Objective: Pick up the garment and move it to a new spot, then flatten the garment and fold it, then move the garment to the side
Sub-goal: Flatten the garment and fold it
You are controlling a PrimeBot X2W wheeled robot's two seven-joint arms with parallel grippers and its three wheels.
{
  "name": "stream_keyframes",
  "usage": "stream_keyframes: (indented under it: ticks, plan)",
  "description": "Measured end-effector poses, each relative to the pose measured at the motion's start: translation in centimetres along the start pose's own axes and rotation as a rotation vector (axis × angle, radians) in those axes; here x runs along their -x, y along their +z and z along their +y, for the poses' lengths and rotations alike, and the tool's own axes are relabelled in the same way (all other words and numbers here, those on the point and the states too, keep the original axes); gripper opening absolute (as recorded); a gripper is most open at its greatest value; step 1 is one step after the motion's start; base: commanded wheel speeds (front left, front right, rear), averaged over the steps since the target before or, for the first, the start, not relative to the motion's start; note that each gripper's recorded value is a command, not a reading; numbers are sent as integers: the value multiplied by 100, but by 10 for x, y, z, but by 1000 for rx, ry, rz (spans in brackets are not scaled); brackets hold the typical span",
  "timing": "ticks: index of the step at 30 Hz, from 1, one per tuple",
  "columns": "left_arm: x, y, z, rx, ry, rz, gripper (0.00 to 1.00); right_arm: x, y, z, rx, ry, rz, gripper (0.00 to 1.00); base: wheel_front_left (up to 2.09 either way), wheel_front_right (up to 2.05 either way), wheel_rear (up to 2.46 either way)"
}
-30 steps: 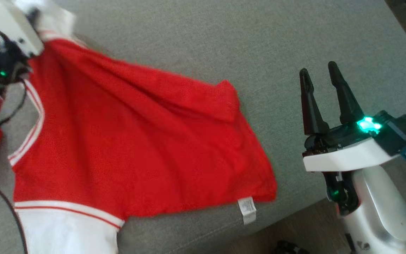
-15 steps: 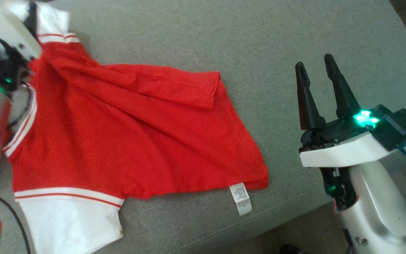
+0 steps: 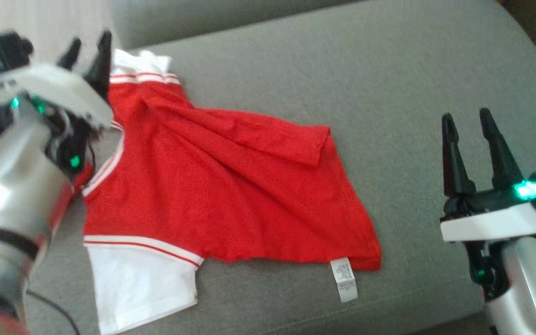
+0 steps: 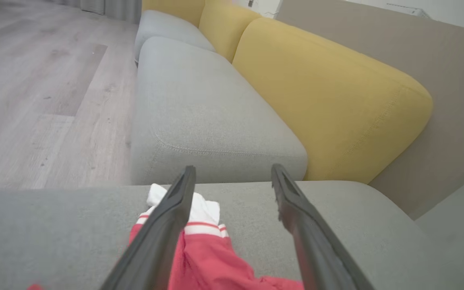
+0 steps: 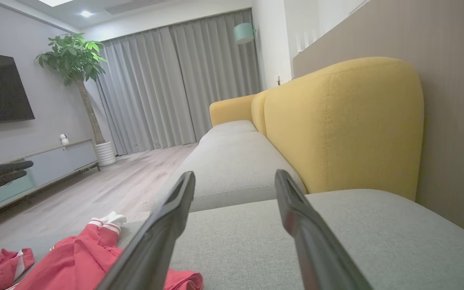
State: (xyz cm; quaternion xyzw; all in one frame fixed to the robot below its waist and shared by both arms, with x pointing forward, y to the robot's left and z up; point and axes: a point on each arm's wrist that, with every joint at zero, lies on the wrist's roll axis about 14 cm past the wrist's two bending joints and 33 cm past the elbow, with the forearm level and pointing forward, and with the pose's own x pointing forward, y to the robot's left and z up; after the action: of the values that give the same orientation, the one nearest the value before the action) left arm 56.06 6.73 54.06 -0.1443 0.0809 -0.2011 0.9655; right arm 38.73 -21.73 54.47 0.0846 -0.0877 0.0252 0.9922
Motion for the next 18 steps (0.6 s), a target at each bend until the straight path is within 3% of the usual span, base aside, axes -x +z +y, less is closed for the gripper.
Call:
stream_keyframes:
  ticks: [3,9,18]
  plan:
    - [29,1,4,-49,15,-22,100,8,8,3,-1,6,-22,100,0,0,0]
    - [94,52,17,-197,122,-246,100,22,2,17,-20,38,-6,100,0,0,0]
    - [198,-13,5,-257,245,-272,100,27,-9,34,-36,81,22,100,0,0,0]
